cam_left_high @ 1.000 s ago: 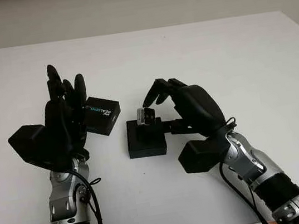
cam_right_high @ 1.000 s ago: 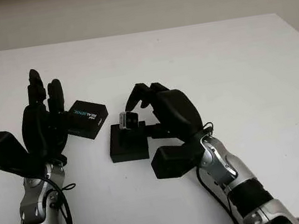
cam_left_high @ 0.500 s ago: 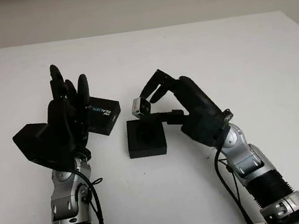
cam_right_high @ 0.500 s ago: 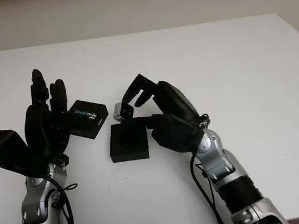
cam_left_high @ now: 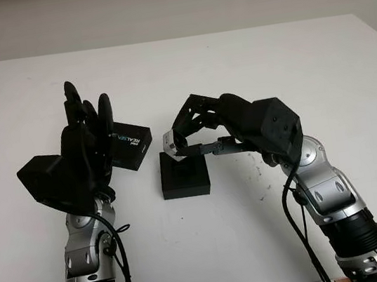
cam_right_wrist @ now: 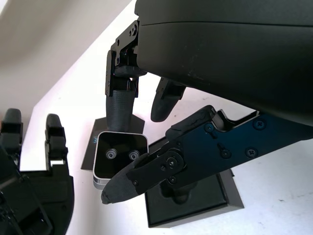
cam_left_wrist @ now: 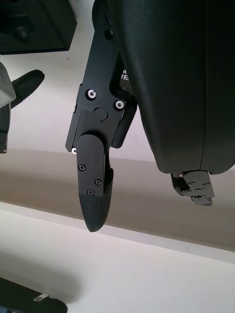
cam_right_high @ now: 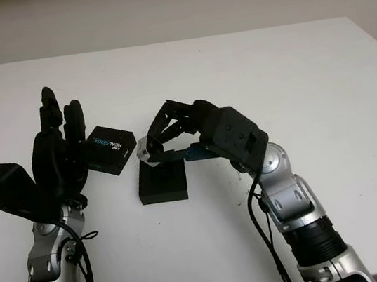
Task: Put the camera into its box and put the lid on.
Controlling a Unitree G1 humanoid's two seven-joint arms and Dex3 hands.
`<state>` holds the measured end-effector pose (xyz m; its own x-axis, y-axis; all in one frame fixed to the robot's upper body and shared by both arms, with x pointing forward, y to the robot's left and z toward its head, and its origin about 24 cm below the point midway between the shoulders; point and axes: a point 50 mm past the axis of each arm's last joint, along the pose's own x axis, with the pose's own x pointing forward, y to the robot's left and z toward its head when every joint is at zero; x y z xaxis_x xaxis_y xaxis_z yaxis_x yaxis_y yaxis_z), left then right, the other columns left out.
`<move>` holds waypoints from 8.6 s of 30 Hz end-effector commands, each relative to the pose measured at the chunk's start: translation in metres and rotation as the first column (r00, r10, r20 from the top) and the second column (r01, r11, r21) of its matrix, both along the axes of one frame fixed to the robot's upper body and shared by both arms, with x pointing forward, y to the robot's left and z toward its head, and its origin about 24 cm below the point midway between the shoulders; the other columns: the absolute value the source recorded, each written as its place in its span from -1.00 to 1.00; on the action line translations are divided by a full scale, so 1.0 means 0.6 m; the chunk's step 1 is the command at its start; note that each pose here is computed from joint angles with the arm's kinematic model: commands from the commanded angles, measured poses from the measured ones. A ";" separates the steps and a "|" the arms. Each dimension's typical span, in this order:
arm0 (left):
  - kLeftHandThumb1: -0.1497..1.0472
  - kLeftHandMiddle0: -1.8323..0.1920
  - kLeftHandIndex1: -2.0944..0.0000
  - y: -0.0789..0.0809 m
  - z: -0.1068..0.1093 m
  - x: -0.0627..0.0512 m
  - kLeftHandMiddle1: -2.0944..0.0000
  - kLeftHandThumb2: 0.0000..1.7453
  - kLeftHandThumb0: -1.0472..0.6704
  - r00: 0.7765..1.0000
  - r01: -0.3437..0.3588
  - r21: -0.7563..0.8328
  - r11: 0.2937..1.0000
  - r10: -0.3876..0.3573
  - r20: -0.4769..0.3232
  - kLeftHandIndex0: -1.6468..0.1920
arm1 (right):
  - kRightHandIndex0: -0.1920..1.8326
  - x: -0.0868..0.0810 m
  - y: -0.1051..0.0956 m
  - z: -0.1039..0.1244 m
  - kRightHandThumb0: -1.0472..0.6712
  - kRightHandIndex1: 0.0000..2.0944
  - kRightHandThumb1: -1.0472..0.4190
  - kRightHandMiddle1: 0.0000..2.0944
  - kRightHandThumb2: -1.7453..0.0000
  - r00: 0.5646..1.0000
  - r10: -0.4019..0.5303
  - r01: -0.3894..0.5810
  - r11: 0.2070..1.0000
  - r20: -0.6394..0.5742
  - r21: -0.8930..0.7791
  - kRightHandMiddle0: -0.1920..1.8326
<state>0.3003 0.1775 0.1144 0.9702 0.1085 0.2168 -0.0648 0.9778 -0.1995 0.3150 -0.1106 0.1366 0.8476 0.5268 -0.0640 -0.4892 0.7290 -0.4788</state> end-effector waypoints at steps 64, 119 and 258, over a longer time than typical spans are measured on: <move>1.00 1.00 1.00 -0.005 0.009 -0.003 1.00 -0.57 -0.50 1.000 0.005 0.025 1.000 -0.006 0.016 1.00 | -0.45 0.021 -0.010 -0.012 -0.21 -0.14 -1.00 1.00 0.92 0.985 0.059 -0.005 0.947 0.160 -0.321 0.04; 1.00 1.00 1.00 -0.030 0.011 -0.007 1.00 -0.54 -0.46 1.000 0.008 -0.003 1.000 -0.008 0.025 1.00 | -0.65 -0.012 -0.024 -0.008 -0.52 -0.90 -0.92 0.19 0.94 0.892 0.314 0.041 0.662 0.327 -0.748 -0.98; 0.52 0.87 0.95 0.064 0.105 0.132 0.95 -0.95 -0.36 0.936 0.276 0.920 -0.278 -0.141 -0.323 0.85 | -0.95 0.077 -0.117 0.070 -0.64 -0.96 -1.00 -0.98 0.19 0.956 -0.273 0.199 0.875 0.111 0.440 -0.93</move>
